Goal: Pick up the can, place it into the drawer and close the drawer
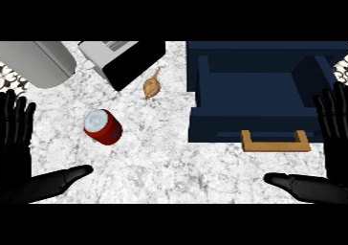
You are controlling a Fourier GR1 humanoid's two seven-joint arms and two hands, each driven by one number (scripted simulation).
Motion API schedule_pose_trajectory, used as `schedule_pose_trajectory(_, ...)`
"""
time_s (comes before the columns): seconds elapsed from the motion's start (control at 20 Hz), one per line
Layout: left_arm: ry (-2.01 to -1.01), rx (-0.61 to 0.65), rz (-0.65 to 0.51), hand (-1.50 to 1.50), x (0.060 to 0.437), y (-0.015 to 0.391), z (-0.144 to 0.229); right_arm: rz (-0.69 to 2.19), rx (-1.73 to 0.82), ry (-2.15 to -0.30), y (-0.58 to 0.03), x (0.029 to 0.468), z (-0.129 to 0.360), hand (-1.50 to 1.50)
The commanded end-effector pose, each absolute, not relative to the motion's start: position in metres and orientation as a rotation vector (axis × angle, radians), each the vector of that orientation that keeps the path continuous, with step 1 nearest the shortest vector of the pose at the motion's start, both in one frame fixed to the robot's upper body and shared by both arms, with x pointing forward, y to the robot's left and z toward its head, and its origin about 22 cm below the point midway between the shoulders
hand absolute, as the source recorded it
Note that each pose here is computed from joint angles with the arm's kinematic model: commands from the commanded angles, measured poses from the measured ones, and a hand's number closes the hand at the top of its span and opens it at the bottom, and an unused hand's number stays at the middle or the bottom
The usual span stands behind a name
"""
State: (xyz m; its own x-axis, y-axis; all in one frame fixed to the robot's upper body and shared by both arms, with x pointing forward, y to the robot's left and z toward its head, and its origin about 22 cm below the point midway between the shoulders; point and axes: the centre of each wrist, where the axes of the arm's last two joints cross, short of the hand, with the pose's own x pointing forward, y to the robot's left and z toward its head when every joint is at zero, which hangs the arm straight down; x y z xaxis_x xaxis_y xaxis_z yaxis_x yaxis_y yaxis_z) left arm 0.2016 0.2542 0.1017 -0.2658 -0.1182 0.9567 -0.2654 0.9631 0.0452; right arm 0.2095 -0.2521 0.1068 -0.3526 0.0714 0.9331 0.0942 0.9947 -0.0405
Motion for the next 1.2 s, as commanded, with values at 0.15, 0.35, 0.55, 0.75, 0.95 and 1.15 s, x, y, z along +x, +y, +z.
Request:
schedule_pose_trajectory(0.15,-1.658,0.312,0.305,-1.50,0.203,0.248,0.130,-0.063,-0.146,-1.797,-0.259,0.207,0.109,-1.50)
schedule_pose_trajectory(0.35,-1.651,0.325,0.306,-1.50,0.200,0.260,0.119,-0.069,-0.175,-1.805,-0.255,0.192,0.100,-1.50)
schedule_pose_trajectory(0.55,-1.670,0.334,0.272,-1.50,0.195,0.261,0.122,-0.068,-0.162,-1.803,-0.273,0.191,0.102,-1.50)
schedule_pose_trajectory(0.75,-1.620,0.323,0.273,-1.50,0.222,0.251,0.107,-0.080,-0.170,-1.803,-0.278,0.183,0.104,-1.50)
schedule_pose_trajectory(0.95,-1.606,0.320,0.263,-1.50,0.224,0.240,0.091,-0.082,-0.177,-1.817,-0.276,0.199,0.102,-1.50)
schedule_pose_trajectory(1.15,-1.567,0.335,0.280,-1.50,0.225,0.225,0.064,-0.071,-0.163,-1.831,-0.282,0.170,0.110,-1.50)
